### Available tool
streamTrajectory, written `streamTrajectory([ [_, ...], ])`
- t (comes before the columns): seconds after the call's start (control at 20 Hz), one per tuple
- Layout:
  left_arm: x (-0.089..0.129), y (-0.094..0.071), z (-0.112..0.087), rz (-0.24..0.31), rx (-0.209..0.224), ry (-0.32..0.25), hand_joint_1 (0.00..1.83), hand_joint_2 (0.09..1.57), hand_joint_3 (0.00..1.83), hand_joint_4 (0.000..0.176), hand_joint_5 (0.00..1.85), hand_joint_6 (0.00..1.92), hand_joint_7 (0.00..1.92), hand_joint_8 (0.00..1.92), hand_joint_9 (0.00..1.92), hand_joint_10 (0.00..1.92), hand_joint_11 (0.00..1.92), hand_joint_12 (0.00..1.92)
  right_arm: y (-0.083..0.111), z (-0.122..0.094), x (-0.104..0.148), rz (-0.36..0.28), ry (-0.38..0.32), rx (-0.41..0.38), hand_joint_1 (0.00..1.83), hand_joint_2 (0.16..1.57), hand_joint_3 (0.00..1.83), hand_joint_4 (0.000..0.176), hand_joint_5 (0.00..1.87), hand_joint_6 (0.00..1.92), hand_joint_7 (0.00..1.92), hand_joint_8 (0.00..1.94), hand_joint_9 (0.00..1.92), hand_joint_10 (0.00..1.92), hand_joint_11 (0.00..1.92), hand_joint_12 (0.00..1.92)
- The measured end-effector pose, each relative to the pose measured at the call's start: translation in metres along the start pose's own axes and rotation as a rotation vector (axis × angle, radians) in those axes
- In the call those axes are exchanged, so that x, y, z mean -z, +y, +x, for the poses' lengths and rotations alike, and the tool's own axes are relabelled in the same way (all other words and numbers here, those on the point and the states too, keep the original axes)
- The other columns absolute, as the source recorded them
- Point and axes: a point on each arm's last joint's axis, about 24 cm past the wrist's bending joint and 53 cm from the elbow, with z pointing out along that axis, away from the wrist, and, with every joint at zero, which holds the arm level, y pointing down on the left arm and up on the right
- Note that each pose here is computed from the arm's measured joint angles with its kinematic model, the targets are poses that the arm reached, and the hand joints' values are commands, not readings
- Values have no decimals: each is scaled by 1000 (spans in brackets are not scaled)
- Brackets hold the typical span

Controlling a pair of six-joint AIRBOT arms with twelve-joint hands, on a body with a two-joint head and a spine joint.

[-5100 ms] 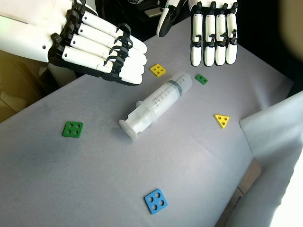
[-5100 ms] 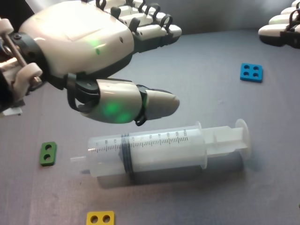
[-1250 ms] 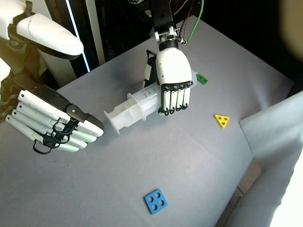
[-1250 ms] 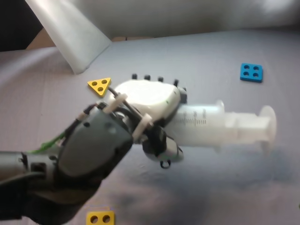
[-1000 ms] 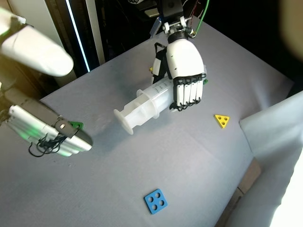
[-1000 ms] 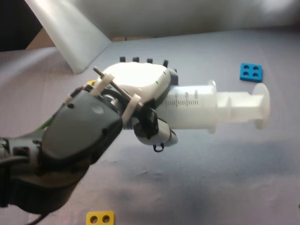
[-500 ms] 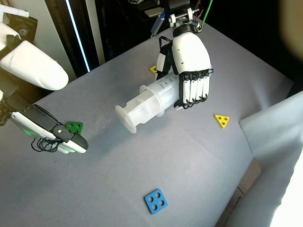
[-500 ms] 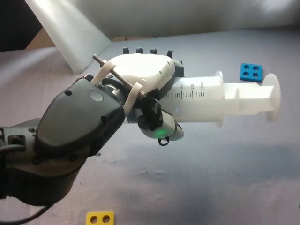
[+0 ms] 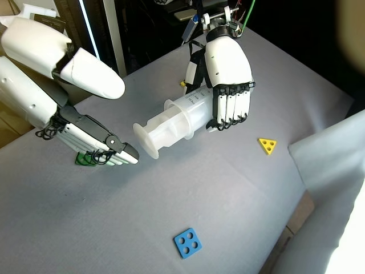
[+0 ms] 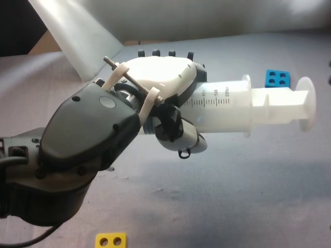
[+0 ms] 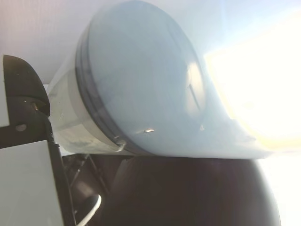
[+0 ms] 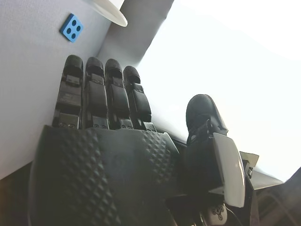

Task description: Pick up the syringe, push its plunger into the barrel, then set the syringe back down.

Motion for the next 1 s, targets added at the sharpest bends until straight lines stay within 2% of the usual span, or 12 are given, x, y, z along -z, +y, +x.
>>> streamTrajectory([
  [0.25,0,0,0,0,2,0,1319,1279,0,0,718,1174,627,1635,585,1685,460,1522,-13,9,-8,39,1,-12,0,1265,1,0,189,6,200,5,160,7,0,312],
  [0.35,0,-1,0,0,2,0,1321,1271,0,0,733,1169,635,1619,598,1660,471,1500,-18,14,-12,51,10,-5,0,1264,0,0,191,4,202,3,156,3,0,288],
  [0.45,0,1,-1,-7,5,-5,1320,1275,1,0,725,1185,632,1622,587,1673,456,1507,-17,19,-15,52,14,-9,0,1267,1,0,190,2,164,2,127,1,0,211],
  [0.55,0,3,-5,-15,3,-21,1321,1270,0,0,743,1190,631,1620,597,1644,461,1510,-17,26,-19,53,26,-1,0,1265,0,0,198,6,208,7,167,10,0,330],
  [0.65,0,6,-6,-27,11,-25,1321,1270,0,0,747,1193,628,1621,596,1643,459,1510,-18,31,-24,51,29,32,0,1266,0,0,198,1,211,2,169,4,0,304],
  [0.75,0,7,-7,-31,11,-29,1324,1264,0,0,777,1095,640,1611,587,1661,459,1524,-18,35,-27,52,32,42,0,1268,1,0,194,0,212,1,167,2,0,300],
  [0.85,0,8,-9,-35,8,-36,1326,1261,0,0,772,1100,643,1605,603,1652,481,1507,-19,41,-28,54,41,47,0,1268,1,0,178,0,193,0,150,0,0,274],
  [0.9,0,9,-9,-37,7,-38,1326,1259,0,0,770,1129,642,1607,614,1632,498,1481,-20,42,-29,55,42,52,0,1265,0,0,218,8,235,7,188,9,0,359],
  [1.0,0,10,-9,-41,5,-36,1323,1266,1,0,758,1126,631,1632,602,1650,498,1476,-23,43,-31,62,33,59,0,1262,0,0,181,4,188,4,142,5,0,234],
])
